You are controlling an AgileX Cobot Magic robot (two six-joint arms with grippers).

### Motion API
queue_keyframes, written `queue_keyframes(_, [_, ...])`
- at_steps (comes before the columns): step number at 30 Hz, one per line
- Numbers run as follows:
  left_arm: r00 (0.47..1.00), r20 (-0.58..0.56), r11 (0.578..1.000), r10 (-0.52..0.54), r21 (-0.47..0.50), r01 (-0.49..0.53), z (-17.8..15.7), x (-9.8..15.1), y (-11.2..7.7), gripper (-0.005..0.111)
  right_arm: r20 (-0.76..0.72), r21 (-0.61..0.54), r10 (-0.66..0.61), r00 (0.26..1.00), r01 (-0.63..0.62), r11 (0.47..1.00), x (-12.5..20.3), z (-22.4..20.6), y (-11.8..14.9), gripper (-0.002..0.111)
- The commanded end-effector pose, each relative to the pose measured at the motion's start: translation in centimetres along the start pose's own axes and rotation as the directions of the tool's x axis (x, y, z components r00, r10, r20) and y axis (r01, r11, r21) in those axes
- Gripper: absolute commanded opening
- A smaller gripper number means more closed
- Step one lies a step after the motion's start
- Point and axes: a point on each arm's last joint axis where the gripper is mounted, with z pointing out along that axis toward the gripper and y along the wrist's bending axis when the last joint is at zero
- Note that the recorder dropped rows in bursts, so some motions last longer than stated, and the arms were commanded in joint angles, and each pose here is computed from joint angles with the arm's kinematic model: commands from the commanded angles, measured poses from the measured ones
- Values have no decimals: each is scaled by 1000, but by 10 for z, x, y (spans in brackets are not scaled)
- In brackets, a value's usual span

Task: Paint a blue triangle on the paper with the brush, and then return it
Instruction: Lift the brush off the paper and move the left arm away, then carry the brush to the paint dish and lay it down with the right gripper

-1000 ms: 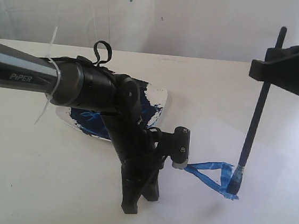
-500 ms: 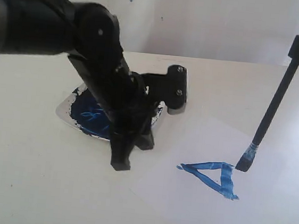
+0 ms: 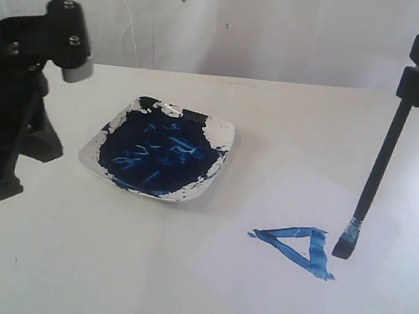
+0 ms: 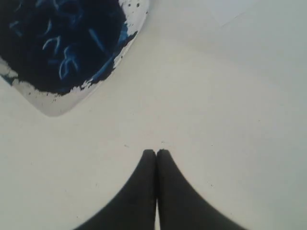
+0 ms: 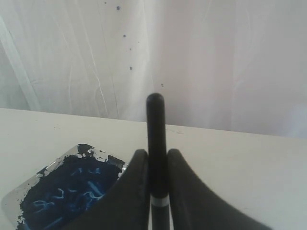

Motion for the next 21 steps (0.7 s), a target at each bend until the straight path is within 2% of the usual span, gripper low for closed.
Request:
queue_keyframes(1, [991,39,991,-129,-34,130,-8,22,-7,0,-9,2,-6,1000,6,1000,1,-1,-1,0])
queue_keyframes(5, [988,28,988,-152,-27,153,-7,35,-17,0,-23,-3,-4,1000,4,1000,2,-1,0,0])
queue_keyframes(10, [984,31,984,-178,16,177,-3,37,-23,0,-22,-4,26,999,-26,1000,2,-1,0,0])
queue_keyframes(15, [973,63,973,-221,76,216,-3,33,-27,0,19,-4,275,961,-275,961,-2,-1,-1,0])
queue_keyframes(18, [972,67,972,-226,83,221,-3,32,-28,0,127,11,446,886,-451,893,-9,0,-7,0])
queue_keyframes(21, [972,67,972,-226,83,221,-3,32,-28,0,230,21,602,765,-622,783,-13,6,-16,0])
